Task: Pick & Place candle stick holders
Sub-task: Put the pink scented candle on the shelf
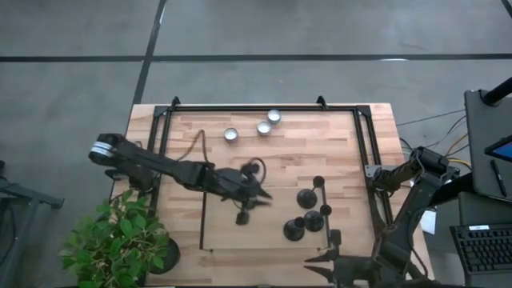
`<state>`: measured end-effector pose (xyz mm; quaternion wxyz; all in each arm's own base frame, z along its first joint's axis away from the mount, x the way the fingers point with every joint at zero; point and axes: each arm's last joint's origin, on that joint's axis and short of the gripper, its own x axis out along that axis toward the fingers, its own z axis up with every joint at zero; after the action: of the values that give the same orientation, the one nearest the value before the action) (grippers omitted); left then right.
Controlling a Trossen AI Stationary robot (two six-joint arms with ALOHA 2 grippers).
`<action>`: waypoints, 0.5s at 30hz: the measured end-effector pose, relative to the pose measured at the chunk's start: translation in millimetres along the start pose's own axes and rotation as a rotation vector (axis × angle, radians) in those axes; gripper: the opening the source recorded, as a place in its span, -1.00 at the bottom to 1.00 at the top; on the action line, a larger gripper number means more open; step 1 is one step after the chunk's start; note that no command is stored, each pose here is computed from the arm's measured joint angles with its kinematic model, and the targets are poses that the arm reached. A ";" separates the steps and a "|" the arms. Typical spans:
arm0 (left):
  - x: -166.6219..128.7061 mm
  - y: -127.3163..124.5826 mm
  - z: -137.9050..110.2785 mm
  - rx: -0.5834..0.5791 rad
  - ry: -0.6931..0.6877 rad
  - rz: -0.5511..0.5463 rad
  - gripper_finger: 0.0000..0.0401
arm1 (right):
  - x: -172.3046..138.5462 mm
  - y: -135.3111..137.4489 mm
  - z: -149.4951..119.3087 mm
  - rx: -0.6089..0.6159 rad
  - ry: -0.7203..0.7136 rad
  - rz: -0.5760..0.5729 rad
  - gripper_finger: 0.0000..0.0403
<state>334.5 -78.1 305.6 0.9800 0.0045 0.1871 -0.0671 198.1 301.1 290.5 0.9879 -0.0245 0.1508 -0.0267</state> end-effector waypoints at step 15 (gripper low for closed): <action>-56.3 25.2 19.6 0.025 -0.018 0.155 -0.60 | -79.6 -16.1 -14.5 -0.001 -0.097 -0.099 -0.96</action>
<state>293.2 -46.5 344.1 0.9838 0.0303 0.1765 0.0064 117.2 289.3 301.1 0.9915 -0.0335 0.1014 -0.0742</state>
